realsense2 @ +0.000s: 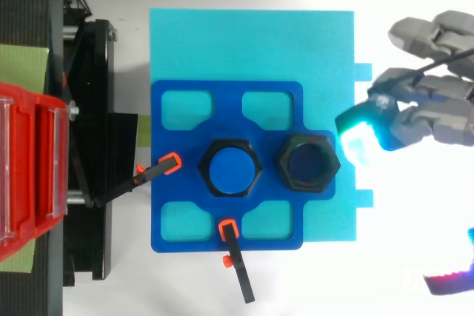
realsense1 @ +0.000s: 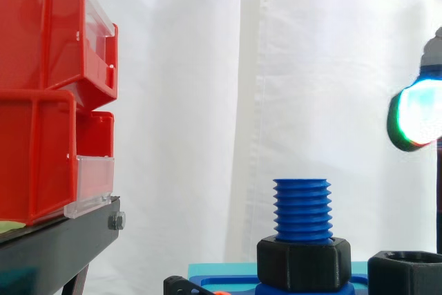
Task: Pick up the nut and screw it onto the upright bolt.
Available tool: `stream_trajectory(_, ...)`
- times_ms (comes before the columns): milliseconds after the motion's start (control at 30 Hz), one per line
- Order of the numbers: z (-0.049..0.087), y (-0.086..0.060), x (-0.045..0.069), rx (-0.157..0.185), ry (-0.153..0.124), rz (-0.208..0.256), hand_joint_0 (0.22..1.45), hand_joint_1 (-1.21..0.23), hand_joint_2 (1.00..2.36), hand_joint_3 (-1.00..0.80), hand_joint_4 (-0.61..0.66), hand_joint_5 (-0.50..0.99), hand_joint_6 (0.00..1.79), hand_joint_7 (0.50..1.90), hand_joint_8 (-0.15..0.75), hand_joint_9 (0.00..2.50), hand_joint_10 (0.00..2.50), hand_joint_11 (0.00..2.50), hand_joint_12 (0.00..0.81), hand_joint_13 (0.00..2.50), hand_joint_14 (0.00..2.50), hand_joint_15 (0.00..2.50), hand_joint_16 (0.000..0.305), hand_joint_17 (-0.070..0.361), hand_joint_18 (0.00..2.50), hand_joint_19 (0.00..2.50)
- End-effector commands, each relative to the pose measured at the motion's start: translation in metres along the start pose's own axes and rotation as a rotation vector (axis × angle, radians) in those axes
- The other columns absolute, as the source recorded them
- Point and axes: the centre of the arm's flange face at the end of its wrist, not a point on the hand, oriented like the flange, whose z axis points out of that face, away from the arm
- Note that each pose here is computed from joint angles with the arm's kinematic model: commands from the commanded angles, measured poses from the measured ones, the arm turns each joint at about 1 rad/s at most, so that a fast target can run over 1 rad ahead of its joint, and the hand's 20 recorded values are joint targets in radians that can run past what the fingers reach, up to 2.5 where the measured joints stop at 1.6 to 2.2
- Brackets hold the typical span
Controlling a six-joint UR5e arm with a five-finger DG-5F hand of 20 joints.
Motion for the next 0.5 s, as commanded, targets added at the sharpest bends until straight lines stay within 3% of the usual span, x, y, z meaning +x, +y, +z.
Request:
stream_trajectory(0,0.006,0.003,0.003,0.046,-0.052,-0.504,0.46,-0.87,1.0,-0.5,0.18,-0.26,0.5,0.74,0.31,0.35,0.0,0.15,0.377,0.08,0.0,0.0,0.055,0.123,0.05,0.0)
stream_trajectory(100,0.01,0.004,0.01,0.079,-0.074,-0.534,0.44,-0.85,1.0,-0.5,0.19,-0.26,0.5,0.74,0.315,0.34,0.0,0.14,0.384,0.08,0.0,0.0,0.056,0.126,0.05,0.0)
stream_trajectory(267,0.013,0.008,0.015,0.121,-0.112,-0.512,0.44,-0.8,1.0,-0.5,0.19,-0.26,0.5,0.73,0.318,0.34,0.0,0.14,0.386,0.07,0.0,0.0,0.056,0.127,0.04,0.0)
stream_trajectory(333,0.017,0.011,0.02,0.141,-0.137,-0.498,0.44,-0.78,1.0,-0.5,0.19,-0.26,0.5,0.73,0.318,0.34,0.0,0.14,0.386,0.07,0.0,0.0,0.056,0.126,0.03,0.0)
stream_trajectory(467,0.018,0.016,0.031,0.187,-0.158,-0.489,0.44,-0.76,1.0,-0.5,0.19,-0.26,0.5,0.73,0.319,0.34,0.0,0.14,0.384,0.07,0.0,0.0,0.056,0.125,0.03,0.0)
